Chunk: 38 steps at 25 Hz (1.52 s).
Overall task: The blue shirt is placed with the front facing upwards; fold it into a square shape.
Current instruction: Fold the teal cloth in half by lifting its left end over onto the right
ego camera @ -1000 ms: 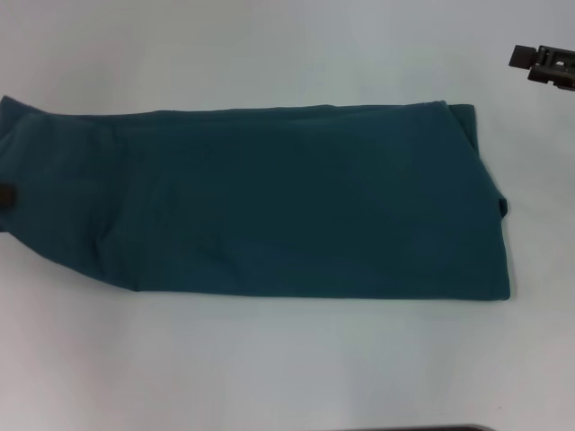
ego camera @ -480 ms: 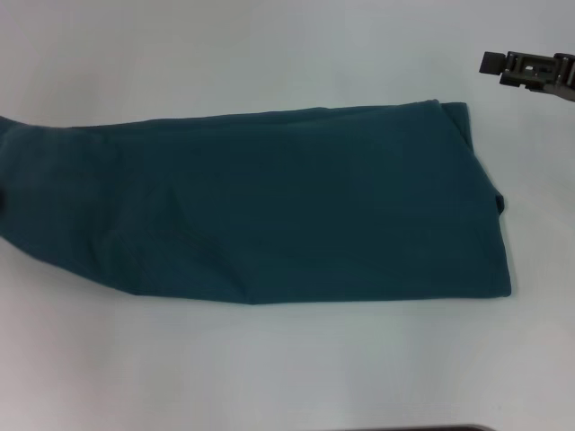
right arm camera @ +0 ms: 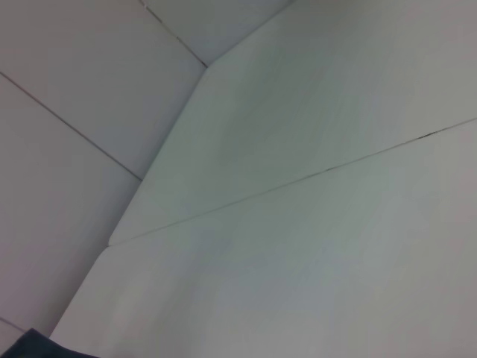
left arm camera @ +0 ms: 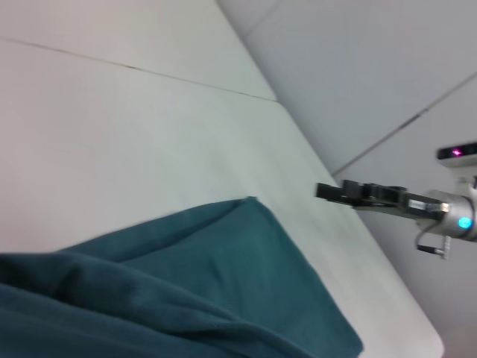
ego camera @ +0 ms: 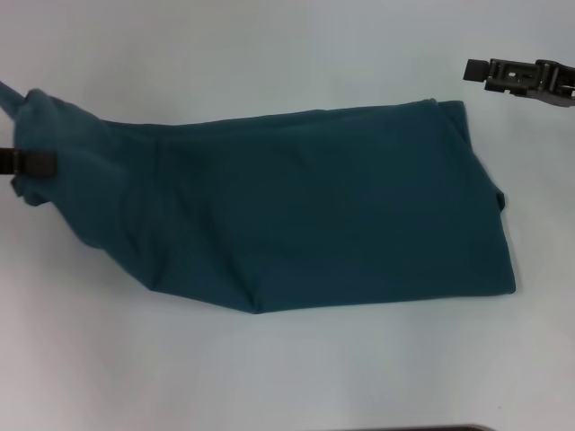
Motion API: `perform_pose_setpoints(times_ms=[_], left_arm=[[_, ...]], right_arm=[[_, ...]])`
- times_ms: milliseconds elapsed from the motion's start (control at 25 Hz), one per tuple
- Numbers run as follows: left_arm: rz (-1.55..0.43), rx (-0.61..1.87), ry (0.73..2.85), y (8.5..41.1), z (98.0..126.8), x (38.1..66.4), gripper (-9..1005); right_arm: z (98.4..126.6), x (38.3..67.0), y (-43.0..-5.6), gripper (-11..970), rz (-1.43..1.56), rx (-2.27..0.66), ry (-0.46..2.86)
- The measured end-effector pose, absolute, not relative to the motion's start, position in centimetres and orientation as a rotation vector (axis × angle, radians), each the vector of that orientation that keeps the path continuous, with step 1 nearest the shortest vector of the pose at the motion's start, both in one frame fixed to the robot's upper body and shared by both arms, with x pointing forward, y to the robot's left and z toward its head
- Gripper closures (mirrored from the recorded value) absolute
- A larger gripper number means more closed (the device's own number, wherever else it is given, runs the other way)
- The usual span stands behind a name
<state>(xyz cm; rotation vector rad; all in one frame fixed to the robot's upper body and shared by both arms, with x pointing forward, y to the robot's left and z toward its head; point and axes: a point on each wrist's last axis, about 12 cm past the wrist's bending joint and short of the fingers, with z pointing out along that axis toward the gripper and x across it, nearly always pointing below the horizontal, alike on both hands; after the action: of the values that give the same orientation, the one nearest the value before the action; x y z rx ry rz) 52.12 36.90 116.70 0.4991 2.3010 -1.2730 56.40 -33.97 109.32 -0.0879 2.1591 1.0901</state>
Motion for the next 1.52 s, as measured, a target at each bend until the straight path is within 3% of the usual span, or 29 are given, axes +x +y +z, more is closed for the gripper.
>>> perform_pose_setpoints(times_ms=[480,1520], left_arm=[[-1.338,0.670,2.182,34.4,118.2,53.4,965],[-1.419,1.193,2.017,21.4,121.5,58.0,961]], right_arm=[[109.1,56.5,-33.6,195,1.098,-0.091,2.157],[108.6,56.6,-32.6,196,1.111,-0.107,2.148]])
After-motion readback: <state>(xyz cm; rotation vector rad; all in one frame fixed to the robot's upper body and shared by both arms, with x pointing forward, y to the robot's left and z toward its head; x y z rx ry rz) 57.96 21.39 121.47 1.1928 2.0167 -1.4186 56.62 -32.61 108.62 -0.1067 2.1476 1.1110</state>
